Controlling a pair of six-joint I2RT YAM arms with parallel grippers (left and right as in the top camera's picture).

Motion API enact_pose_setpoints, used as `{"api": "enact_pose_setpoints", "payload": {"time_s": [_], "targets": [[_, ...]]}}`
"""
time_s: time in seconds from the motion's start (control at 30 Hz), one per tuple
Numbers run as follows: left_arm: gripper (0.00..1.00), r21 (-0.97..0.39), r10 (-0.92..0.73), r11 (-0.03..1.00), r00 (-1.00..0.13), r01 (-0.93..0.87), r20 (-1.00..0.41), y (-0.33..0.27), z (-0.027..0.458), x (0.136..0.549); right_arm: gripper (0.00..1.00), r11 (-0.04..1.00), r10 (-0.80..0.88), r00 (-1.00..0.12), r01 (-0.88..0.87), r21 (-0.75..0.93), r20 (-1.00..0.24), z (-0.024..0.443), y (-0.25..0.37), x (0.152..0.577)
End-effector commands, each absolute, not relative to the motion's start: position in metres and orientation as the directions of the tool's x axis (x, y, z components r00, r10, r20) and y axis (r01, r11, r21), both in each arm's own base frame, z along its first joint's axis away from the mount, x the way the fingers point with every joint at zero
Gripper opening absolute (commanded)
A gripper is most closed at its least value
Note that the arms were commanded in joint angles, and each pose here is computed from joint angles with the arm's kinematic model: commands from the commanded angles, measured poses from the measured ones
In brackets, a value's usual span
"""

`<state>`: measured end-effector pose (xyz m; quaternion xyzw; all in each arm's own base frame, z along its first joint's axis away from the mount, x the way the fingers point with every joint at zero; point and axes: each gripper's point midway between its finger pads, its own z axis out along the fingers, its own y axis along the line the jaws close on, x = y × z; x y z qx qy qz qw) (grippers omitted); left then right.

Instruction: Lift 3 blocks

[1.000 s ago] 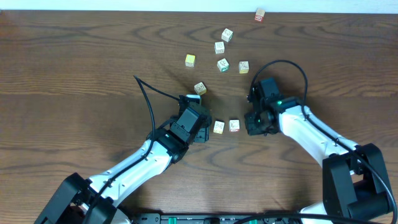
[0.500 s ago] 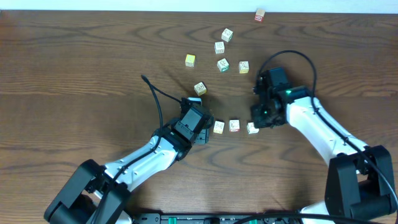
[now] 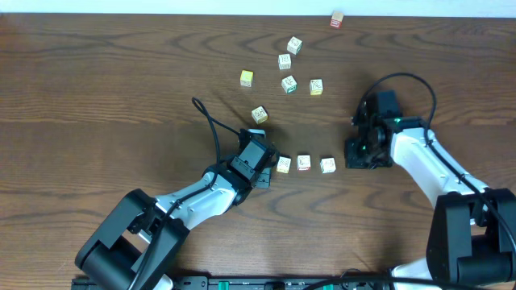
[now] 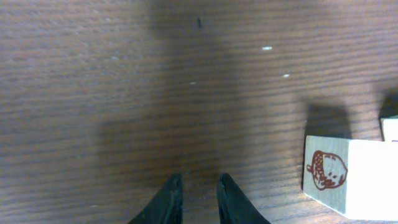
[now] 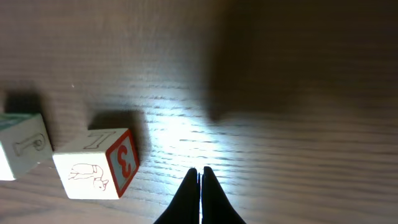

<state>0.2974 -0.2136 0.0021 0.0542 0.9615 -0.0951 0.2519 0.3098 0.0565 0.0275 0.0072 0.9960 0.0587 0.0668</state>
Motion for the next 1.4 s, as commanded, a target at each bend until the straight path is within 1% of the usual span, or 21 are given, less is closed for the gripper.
{"api": "enact_pose_setpoints", "payload": {"time_s": [0.0,0.13,0.3,0.43,0.73,1.0,1.17,1.37], "targets": [[0.21,-0.198,0.058,0.966,-0.886,0.167,-0.461,-0.221,-0.005,0.292,0.01,0.986,0.001,-0.996,-0.013,0.165,-0.086,0.009,0.069,0.287],[0.21,-0.248,0.055,0.951,-0.886,0.187,-0.46,-0.233,-0.005,0.293,0.01,0.978,0.001,-0.998,-0.012,0.208,-0.062,-0.002,0.075,0.274],[0.21,-0.297,0.039,0.935,-0.888,0.194,-0.458,-0.242,-0.002,0.293,0.02,0.975,-0.019,-0.998,-0.033,0.219,-0.065,-0.003,0.083,0.272],[0.21,-0.298,0.039,0.934,-0.888,0.195,-0.458,-0.242,-0.001,0.293,0.04,0.971,-0.043,-0.995,-0.063,0.232,-0.09,-0.002,0.092,0.276],[0.21,-0.317,0.0,0.935,-0.895,0.158,-0.446,-0.243,-0.001,0.293,0.04,0.964,-0.082,-0.985,-0.117,0.239,-0.153,0.001,0.106,0.287],[0.21,-0.327,-0.012,0.932,-0.892,0.153,-0.452,-0.244,0.0,0.295,0.05,0.958,-0.116,-0.977,-0.158,0.239,-0.182,0.002,0.109,0.292],[0.21,-0.357,-0.057,0.926,-0.89,0.122,-0.452,-0.247,0.003,0.299,0.05,0.954,-0.144,-0.97,-0.189,0.233,-0.198,0.002,0.109,0.294],[0.21,-0.367,-0.064,0.922,-0.889,0.12,-0.453,-0.249,0.004,0.299,0.03,0.954,-0.143,-0.969,-0.19,0.234,-0.201,0.002,0.11,0.295]]}}
